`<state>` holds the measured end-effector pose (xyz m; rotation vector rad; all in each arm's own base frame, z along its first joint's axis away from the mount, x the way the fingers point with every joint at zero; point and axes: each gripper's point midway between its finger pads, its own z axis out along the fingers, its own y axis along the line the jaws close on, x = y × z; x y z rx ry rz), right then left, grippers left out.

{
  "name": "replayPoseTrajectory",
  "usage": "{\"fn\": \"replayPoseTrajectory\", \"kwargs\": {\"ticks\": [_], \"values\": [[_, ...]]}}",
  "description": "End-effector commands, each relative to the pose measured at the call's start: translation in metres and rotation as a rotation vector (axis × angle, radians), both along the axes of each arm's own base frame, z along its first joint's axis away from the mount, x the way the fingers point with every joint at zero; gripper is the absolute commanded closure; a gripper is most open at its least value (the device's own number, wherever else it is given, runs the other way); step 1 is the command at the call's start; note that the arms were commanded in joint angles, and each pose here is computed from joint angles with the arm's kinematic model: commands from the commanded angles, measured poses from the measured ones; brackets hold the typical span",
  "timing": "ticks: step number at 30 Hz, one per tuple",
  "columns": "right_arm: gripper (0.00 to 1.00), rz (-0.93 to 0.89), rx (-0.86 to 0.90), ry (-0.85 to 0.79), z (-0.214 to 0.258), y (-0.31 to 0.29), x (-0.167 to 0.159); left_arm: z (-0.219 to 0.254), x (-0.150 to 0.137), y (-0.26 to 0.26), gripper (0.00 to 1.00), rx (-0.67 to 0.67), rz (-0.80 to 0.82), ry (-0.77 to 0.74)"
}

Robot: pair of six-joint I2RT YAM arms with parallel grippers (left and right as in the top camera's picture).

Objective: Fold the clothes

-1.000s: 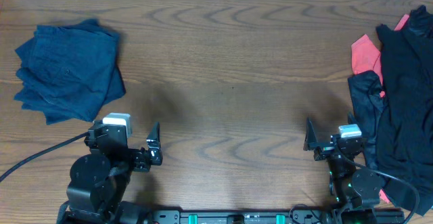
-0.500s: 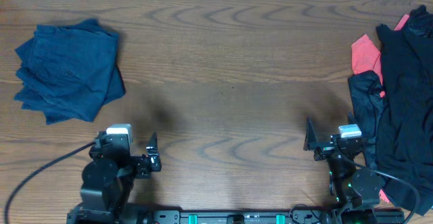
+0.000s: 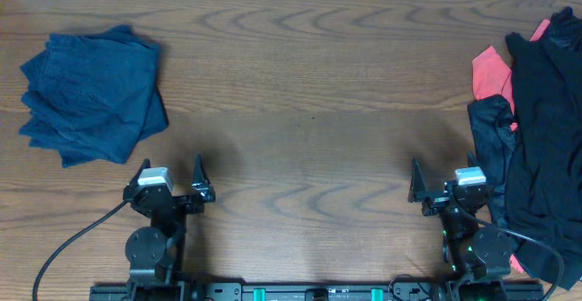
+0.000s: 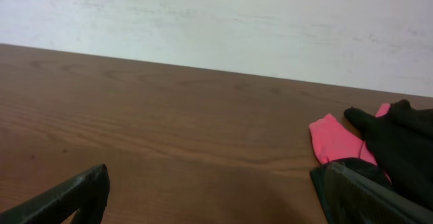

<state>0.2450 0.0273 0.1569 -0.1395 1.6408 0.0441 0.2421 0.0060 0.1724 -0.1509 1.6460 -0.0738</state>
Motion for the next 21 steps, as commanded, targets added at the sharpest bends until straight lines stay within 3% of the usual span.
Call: {"fn": "replayPoseTrajectory", "kwargs": {"ticks": [1,7,13,21], "values": [[0.01,0.005,-0.010,0.000,-0.001,0.000,0.000,0.006,0.003,0.008,0.02,0.007,0.035,-0.074],[0.01,0.004,-0.010,0.000,-0.001,0.000,0.000,0.022,0.003,0.008,0.02,0.077,0.038,-0.159],[0.01,0.004,-0.010,0.000,-0.001,0.000,0.000,-0.038,0.001,0.005,0.02,0.067,0.014,0.087],[0.01,0.005,-0.010,0.000,-0.001,0.000,0.000,-0.036,0.001,0.005,0.02,0.067,0.014,0.078]]}}
